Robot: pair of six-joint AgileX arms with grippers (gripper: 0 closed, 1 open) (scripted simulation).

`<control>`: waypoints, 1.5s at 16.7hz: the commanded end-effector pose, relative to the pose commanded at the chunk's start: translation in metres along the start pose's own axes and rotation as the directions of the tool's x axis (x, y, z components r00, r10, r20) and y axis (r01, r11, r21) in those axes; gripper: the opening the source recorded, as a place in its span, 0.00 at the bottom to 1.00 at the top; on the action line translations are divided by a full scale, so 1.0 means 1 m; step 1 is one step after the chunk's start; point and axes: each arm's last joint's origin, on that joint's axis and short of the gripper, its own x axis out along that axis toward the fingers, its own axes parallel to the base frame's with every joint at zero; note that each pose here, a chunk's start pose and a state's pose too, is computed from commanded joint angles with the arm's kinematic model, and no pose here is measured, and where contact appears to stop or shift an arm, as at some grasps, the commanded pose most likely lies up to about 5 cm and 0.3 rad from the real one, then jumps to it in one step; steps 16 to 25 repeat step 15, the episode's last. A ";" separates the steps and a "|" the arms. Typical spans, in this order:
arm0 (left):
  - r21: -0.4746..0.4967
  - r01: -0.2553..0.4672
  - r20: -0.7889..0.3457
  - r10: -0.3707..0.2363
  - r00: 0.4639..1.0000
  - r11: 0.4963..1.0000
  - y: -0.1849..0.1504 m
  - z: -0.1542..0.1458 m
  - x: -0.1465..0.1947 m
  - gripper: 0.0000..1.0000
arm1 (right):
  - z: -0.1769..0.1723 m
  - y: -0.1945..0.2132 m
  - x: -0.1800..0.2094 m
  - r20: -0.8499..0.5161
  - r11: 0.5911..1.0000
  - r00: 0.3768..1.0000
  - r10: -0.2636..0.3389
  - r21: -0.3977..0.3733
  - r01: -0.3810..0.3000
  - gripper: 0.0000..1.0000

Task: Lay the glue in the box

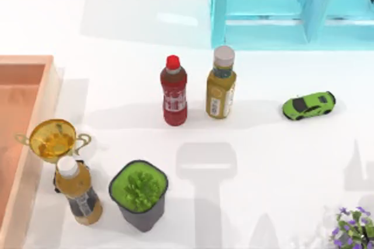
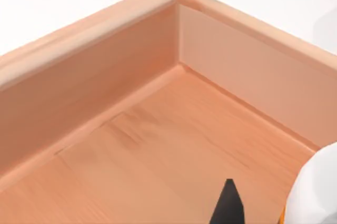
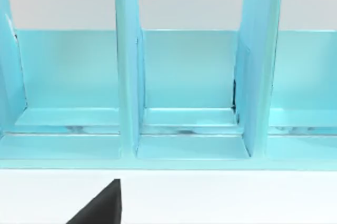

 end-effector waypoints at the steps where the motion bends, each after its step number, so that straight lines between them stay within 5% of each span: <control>1: 0.000 0.000 0.000 0.000 1.000 1.000 0.000 0.000 0.000 0.38 | 0.000 0.000 0.000 0.000 1.000 1.000 0.000 0.000 0.000 1.00; 9: 0.000 0.000 0.000 0.000 1.000 1.000 0.000 0.000 0.000 0.98 | 0.000 0.000 0.000 0.000 1.000 1.000 0.000 0.000 0.000 1.00; 25: 0.000 0.000 0.000 0.000 1.000 1.000 0.000 0.000 0.000 1.00 | 0.000 0.000 0.000 0.000 1.000 1.000 0.000 0.000 0.000 1.00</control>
